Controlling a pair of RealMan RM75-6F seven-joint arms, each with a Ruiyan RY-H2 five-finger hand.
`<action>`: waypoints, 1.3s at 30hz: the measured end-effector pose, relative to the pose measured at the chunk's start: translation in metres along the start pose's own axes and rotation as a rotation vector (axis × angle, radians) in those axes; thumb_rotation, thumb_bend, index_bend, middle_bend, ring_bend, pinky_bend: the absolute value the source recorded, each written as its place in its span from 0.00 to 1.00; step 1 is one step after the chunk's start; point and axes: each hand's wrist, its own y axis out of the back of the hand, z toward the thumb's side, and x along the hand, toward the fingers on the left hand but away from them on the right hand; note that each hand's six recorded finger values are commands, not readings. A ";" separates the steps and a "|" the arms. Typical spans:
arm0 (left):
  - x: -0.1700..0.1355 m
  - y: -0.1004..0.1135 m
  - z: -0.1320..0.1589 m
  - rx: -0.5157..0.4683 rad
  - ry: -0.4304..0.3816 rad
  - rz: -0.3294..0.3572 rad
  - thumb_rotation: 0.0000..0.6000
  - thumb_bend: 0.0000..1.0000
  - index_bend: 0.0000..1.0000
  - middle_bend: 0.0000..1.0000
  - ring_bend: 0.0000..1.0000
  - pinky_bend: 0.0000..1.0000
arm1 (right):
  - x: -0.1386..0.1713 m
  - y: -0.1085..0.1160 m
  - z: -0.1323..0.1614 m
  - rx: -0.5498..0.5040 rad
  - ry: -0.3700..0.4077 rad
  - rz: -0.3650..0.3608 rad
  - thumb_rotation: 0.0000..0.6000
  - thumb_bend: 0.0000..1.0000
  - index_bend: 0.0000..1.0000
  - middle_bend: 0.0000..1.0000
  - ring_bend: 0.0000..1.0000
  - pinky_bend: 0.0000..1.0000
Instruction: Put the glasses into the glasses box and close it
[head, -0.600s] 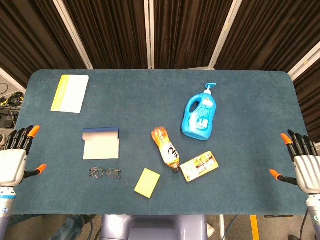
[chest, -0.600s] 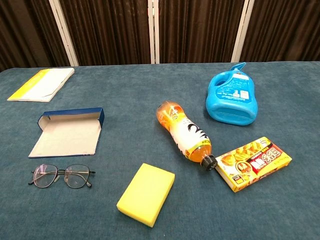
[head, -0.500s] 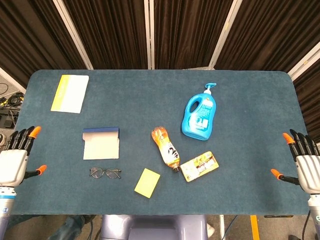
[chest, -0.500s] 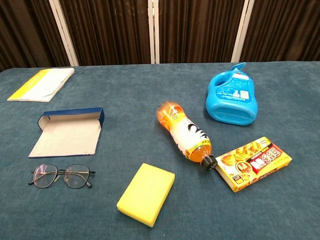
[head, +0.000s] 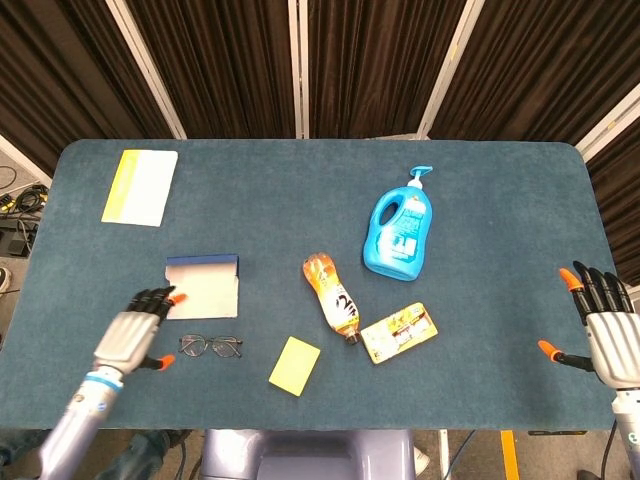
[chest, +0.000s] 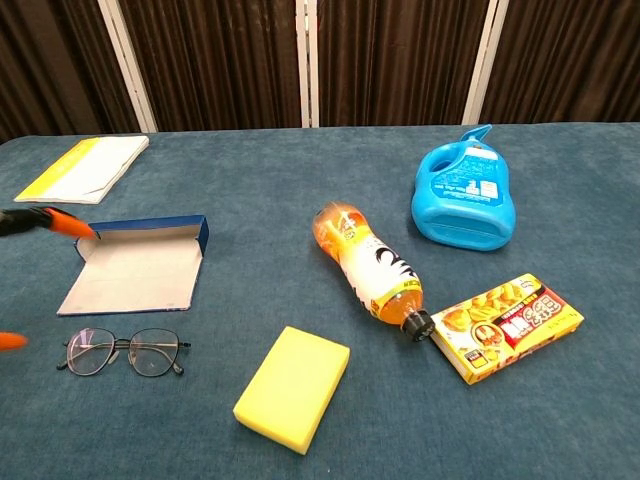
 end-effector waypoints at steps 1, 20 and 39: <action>0.006 -0.005 0.008 0.005 -0.008 -0.013 1.00 0.36 0.32 0.00 0.00 0.00 | 0.000 -0.001 0.000 0.000 -0.001 0.002 1.00 0.00 0.01 0.00 0.00 0.00; 0.047 -0.044 0.039 0.055 0.017 -0.103 1.00 0.41 0.44 0.00 0.00 0.00 | -0.002 -0.006 0.000 0.007 -0.003 0.020 1.00 0.00 0.01 0.00 0.00 0.00; 0.048 -0.046 0.042 0.068 0.013 -0.098 1.00 0.49 0.61 0.00 0.00 0.00 | -0.002 -0.007 0.000 -0.004 0.000 0.027 1.00 0.00 0.01 0.00 0.00 0.00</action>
